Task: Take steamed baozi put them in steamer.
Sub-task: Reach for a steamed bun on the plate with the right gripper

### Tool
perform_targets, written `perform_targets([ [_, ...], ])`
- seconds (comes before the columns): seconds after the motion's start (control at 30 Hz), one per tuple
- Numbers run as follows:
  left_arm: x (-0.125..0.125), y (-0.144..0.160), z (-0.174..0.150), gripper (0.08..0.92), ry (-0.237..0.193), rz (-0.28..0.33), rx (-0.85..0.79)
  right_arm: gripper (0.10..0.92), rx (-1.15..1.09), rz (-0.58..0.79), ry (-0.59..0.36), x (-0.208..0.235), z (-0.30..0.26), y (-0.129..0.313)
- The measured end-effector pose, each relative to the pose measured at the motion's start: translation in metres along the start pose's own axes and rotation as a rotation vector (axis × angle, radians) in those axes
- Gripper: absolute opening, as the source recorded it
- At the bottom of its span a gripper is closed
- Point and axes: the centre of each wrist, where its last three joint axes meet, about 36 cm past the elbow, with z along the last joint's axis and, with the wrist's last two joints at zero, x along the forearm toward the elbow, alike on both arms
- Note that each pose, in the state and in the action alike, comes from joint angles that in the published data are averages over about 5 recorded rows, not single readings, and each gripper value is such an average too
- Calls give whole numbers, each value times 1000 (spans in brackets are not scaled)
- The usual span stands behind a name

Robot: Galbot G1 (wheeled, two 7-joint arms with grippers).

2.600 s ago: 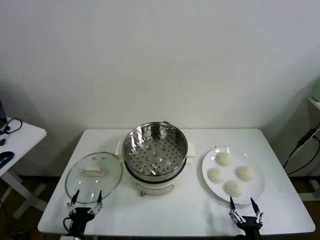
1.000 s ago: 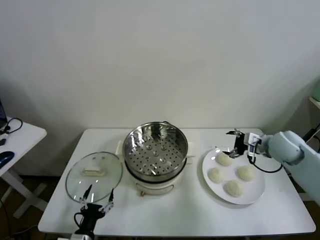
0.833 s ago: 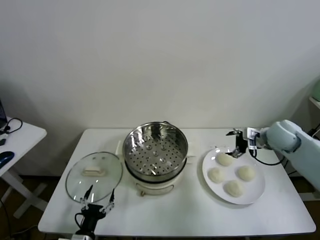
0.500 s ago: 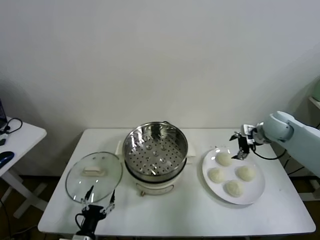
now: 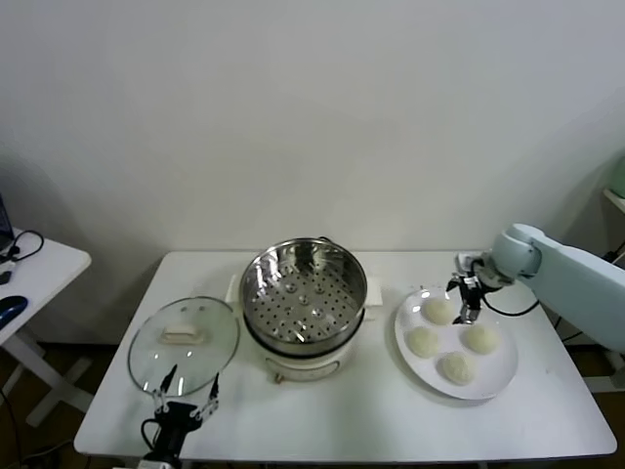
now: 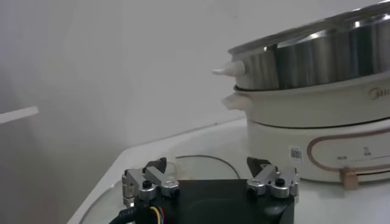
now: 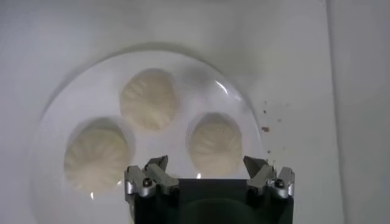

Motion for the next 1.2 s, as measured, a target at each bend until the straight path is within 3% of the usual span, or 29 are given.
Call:
perform_targets([
  [1.2,-2,4,6,823,18,17,-35,813,1,-1,59,-48,-18,-13],
])
